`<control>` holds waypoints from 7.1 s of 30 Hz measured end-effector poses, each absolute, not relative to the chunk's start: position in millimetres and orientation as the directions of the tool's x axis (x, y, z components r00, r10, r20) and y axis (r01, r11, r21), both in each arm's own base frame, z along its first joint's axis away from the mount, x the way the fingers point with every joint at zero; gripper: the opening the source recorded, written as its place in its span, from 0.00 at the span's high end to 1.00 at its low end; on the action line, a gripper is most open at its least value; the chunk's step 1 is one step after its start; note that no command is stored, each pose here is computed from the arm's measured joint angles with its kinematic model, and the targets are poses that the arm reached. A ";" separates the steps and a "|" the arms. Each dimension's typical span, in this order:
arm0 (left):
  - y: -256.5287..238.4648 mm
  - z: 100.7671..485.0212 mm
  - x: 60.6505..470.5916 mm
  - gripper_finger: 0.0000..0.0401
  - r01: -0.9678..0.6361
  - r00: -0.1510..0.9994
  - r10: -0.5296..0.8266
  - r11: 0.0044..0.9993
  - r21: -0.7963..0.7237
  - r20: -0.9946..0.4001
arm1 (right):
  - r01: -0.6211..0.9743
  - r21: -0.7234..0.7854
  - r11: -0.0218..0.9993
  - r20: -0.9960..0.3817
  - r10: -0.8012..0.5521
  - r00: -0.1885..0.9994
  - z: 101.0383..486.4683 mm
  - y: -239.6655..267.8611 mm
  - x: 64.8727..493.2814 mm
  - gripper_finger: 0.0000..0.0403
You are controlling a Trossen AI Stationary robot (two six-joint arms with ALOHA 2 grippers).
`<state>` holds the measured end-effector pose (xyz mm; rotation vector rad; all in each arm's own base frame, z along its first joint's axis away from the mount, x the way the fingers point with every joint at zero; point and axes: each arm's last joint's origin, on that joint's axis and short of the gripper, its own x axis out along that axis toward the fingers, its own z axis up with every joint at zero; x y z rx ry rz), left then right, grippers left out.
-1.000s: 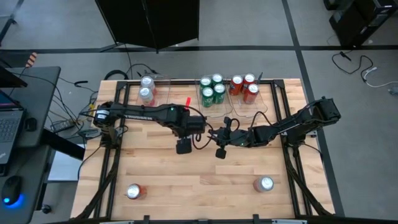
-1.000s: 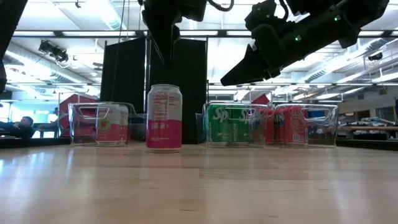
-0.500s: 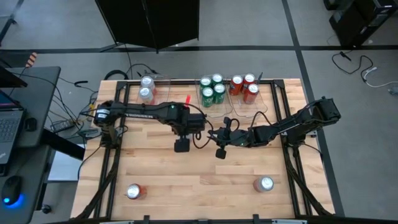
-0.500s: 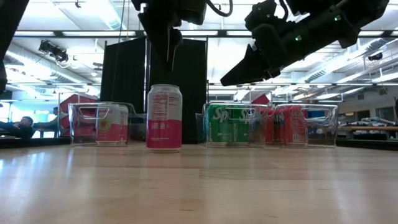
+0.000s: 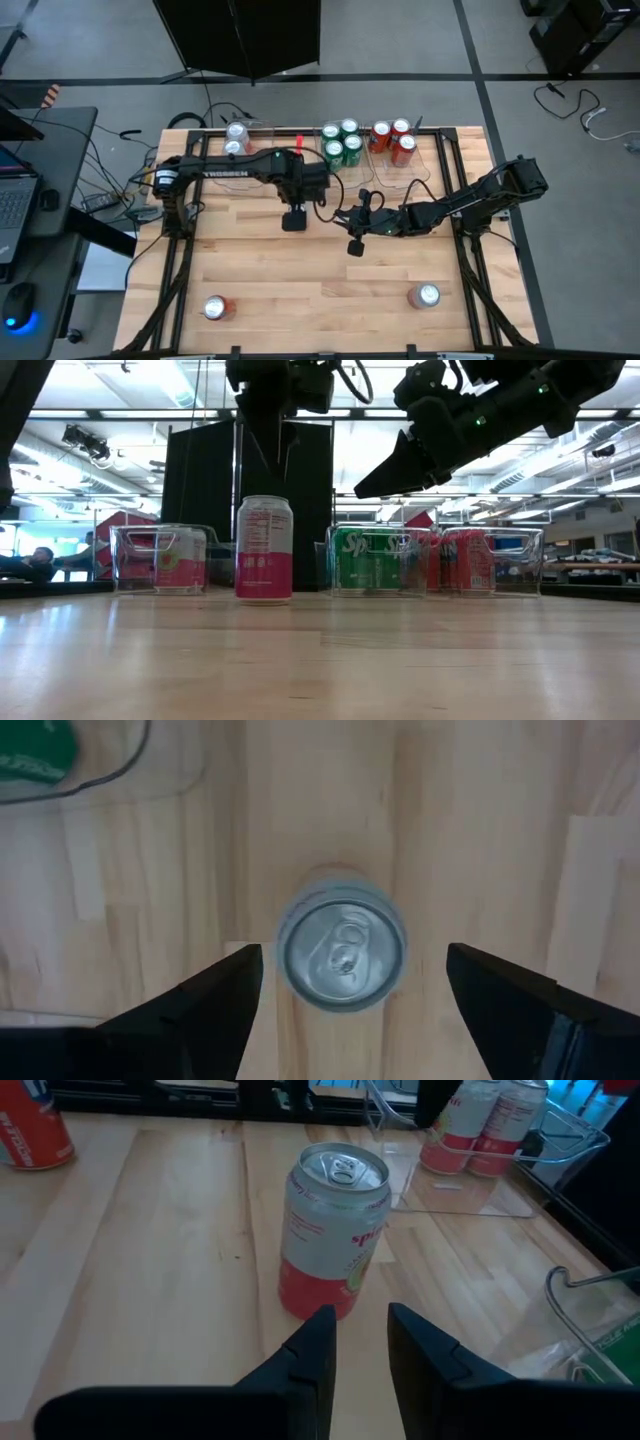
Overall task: Sort soda cans
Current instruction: Put the top pink-white soda can into the left transparent bin
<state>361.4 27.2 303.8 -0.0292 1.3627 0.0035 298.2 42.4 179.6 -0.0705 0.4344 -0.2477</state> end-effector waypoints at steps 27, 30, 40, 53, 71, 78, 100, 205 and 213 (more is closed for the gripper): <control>33.2 274.1 360.3 0.20 0.036 0.171 -0.044 0.999 -0.039 -0.984 | 0.217 -0.130 0.967 -0.408 -0.252 0.877 179.5 42.4 298.2 0.80; 32.7 272.4 360.7 0.20 0.035 0.175 -0.048 0.998 -0.043 -0.983 | 0.217 -0.130 0.967 -0.408 -0.252 0.877 179.5 42.4 298.2 0.80; 29.5 255.3 360.1 0.20 0.053 0.180 -0.076 0.996 -0.068 -0.981 | 0.217 -0.129 0.968 -0.407 -0.251 0.878 179.6 42.4 298.3 0.80; 25.8 238.8 358.6 0.20 0.061 0.179 -0.112 0.993 -0.102 -0.977 | 0.217 -0.129 0.968 -0.407 -0.251 0.878 179.6 42.4 298.3 0.80; 23.7 235.6 358.9 0.20 -0.011 0.172 -0.133 0.990 -0.137 -0.976 | 0.217 -0.129 0.968 -0.407 -0.251 0.878 179.6 42.4 298.3 0.80; 22.5 257.4 364.5 0.20 -0.036 0.181 -0.136 0.989 -0.145 -0.974 | 0.217 -0.129 0.968 -0.407 -0.251 0.878 179.6 42.4 298.2 0.80; 19.1 269.3 362.5 0.20 -0.001 0.179 -0.159 0.987 -0.162 -0.971 | 0.217 -0.130 0.968 -0.407 -0.251 0.878 179.6 42.4 298.2 0.80; -7.5 262.9 381.6 0.12 -0.064 0.068 -0.024 0.998 -0.028 -0.997 | 0.214 -0.136 0.967 -0.407 -0.252 0.878 179.7 42.3 298.3 0.80; -9.1 246.7 383.9 0.12 -0.056 0.092 -0.067 0.996 -0.072 -0.994 | 0.214 -0.136 0.967 -0.407 -0.252 0.878 179.7 42.3 298.3 0.80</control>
